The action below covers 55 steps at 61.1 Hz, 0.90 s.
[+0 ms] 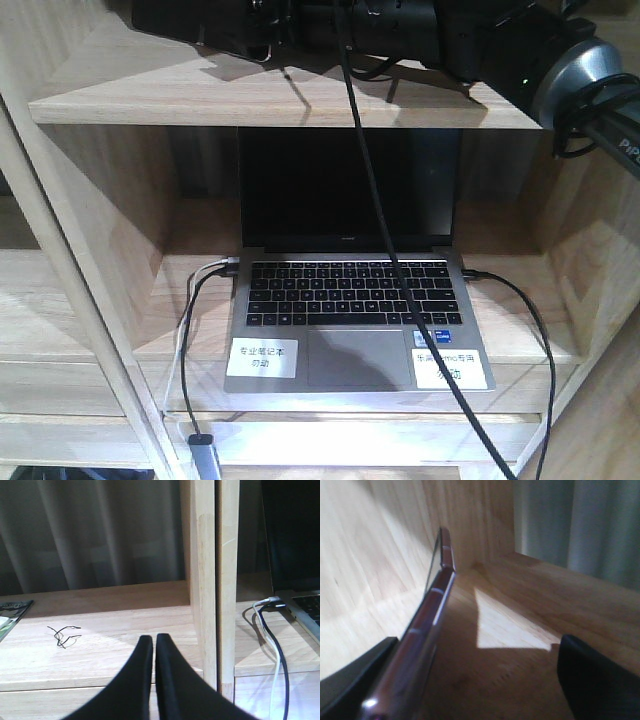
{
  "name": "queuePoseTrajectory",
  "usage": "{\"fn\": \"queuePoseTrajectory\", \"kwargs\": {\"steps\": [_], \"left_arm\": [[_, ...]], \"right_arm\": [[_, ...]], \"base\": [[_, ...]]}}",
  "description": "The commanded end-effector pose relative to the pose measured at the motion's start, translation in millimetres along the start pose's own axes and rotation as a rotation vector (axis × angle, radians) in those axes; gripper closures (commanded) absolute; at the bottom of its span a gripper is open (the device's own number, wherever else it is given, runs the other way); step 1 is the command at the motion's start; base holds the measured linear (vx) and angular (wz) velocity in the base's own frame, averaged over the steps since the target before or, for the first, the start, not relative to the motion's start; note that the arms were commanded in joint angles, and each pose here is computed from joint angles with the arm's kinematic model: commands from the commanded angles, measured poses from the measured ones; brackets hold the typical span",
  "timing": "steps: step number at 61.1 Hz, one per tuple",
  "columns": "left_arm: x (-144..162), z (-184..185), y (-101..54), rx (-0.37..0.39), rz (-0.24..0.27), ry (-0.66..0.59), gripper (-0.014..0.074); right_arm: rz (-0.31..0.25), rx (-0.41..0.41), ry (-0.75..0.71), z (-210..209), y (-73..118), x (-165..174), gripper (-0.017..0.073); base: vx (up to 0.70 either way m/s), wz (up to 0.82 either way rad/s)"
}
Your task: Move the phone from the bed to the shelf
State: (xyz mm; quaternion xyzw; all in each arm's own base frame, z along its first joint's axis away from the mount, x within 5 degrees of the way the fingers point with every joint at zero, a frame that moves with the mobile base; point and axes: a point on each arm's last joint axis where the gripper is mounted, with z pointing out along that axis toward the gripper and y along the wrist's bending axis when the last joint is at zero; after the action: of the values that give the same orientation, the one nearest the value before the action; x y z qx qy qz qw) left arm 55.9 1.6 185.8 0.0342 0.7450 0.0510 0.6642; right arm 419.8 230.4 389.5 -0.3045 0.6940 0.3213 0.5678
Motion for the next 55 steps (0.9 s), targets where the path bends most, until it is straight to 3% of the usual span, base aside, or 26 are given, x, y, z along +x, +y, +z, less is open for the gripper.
{"fn": "queuePoseTrajectory", "kwargs": {"steps": [1,21,36,44,55], "left_arm": [[-14,-3,2.0,-0.016,-0.015,-0.101,0.0592],[-14,-3,2.0,-0.016,-0.015,-0.101,0.0592],[-14,-3,2.0,-0.016,-0.015,-0.101,0.0592],[-14,-3,2.0,-0.016,-0.015,-0.101,0.0592],[-14,-3,2.0,-0.016,-0.015,-0.101,0.0592]], "right_arm": [[-0.06,0.047,-0.115,-30,9.8,-44,-0.0025],[-0.019,0.084,-0.136,-46,-4.0,-52,-0.0025],[-0.03,0.048,-0.158,-63,10.2,-69,-0.0001],[-0.052,0.027,-0.166,-77,21.6,-81,0.0153],[-0.09,0.004,-0.15,-96,35.9,-93,0.0532]], "base": [[0.0,0.0],[0.0,0.0],[0.0,0.0],[0.0,0.0],[0.0,0.0]]}}
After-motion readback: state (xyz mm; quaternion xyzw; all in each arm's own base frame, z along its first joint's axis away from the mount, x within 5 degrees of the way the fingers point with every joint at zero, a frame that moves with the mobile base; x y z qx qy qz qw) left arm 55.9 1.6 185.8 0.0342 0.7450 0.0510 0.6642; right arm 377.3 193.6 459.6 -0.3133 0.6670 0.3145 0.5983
